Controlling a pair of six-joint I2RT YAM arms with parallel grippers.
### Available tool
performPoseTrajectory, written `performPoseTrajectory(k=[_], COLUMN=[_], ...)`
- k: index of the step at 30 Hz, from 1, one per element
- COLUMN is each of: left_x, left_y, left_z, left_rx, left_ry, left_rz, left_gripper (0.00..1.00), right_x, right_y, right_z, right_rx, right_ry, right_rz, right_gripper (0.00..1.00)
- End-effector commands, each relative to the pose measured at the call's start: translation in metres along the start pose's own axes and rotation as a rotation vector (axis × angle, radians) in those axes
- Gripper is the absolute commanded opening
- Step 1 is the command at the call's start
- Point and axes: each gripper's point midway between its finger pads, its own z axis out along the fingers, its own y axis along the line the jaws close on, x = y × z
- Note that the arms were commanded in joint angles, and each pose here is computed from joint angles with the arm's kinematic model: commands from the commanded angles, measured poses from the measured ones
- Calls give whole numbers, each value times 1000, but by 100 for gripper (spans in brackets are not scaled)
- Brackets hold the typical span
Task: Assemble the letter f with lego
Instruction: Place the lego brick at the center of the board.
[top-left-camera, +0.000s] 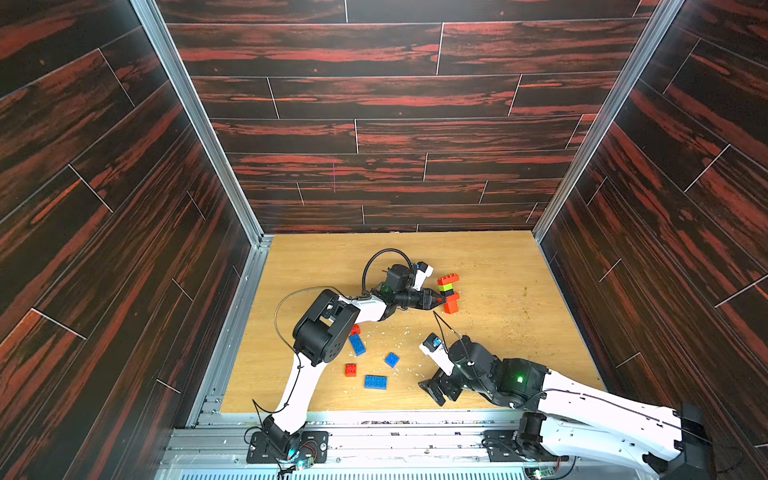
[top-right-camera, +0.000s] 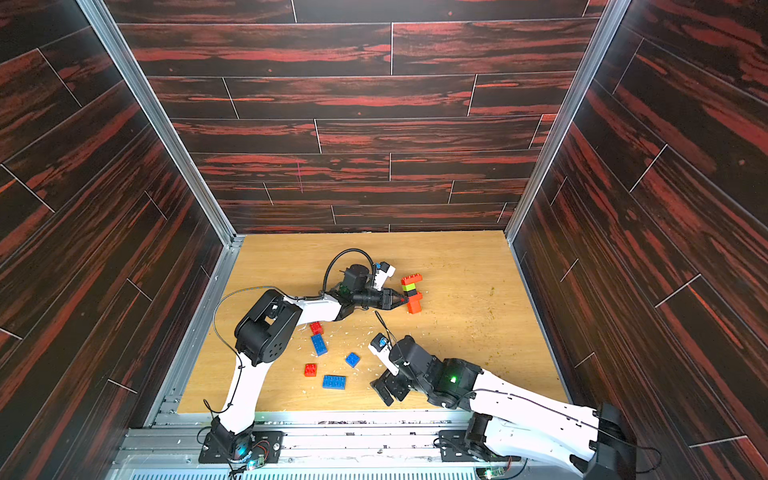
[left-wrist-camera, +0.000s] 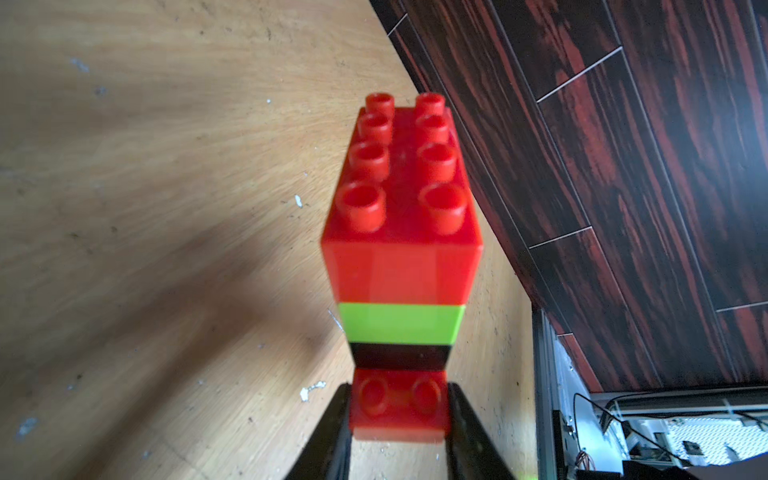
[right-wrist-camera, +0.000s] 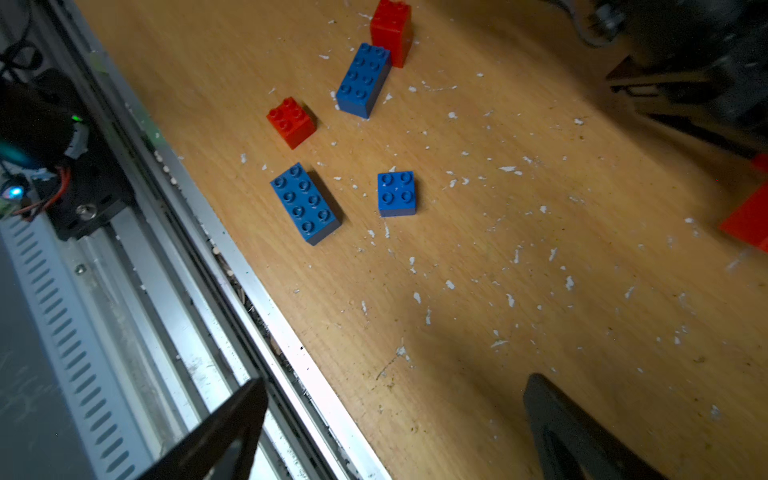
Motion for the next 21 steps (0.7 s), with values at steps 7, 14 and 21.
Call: performPoseTrajectory(k=[7, 14, 21], left_x=[-13, -16, -21], left_y=[-1, 7, 16], left_z=[1, 4, 7], left_rx=[38, 43, 47], left_ry=[-5, 1, 22], left_rz=[-56, -110, -166], left_gripper=[9, 9, 10], right_x=[-11, -10, -9], right_y=[-41, -51, -52], right_z=[-28, -36, -36], right_rx=[229, 278, 284], right_ry=[-85, -106, -106], right_rz=[121, 158, 163], right_gripper=[98, 98, 98])
